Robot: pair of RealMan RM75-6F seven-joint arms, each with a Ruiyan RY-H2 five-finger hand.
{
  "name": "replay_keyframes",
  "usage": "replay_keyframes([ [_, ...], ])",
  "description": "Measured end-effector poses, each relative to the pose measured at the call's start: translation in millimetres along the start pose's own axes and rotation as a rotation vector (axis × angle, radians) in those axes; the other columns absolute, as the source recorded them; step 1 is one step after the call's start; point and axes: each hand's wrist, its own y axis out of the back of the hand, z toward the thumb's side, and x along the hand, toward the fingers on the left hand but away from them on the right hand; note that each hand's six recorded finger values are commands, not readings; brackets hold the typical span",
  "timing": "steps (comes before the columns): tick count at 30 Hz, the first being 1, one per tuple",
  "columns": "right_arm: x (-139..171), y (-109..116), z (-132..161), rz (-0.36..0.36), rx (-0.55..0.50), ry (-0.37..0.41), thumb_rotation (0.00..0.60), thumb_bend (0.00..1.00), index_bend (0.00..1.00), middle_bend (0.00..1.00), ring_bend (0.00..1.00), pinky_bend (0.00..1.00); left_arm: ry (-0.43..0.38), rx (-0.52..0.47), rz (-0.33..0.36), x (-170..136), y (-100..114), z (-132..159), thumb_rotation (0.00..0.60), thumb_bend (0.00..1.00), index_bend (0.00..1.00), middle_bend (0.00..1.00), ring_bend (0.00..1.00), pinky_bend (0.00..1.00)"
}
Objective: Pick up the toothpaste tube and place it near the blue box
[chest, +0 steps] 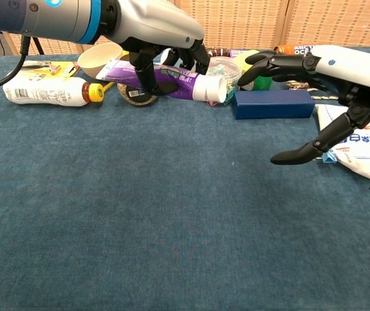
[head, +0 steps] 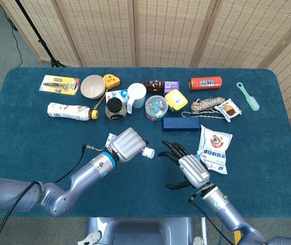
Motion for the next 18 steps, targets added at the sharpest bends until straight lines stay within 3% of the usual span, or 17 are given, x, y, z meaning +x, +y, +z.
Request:
replay_keyframes([
  [9,3.2,7.6,-7.9,-0.027,-0.069,-0.030,0.600,0.00,0.00,0.00,0.00,0.00,0.009,-0.018,0.020,-1.0,0.1,-2.0,0.600,0.99,0.61,0.50,0.53,0.59],
  [16,2.7,9.5,-13.3,-0.037,-0.240,-0.056,0.598,0.00,0.00,0.00,0.00,0.00,0.015,-0.036,0.037,-2.1,1.7,-2.5,0.600,0.99,0.61,0.50,0.53,0.59],
  [18,2.2,10.7,-15.1,-0.043,-0.305,-0.060,0.560,0.00,0.00,0.00,0.00,0.00,0.018,-0.040,0.044,-2.8,2.5,-3.3,0.600,0.99,0.61,0.50,0.53,0.59],
])
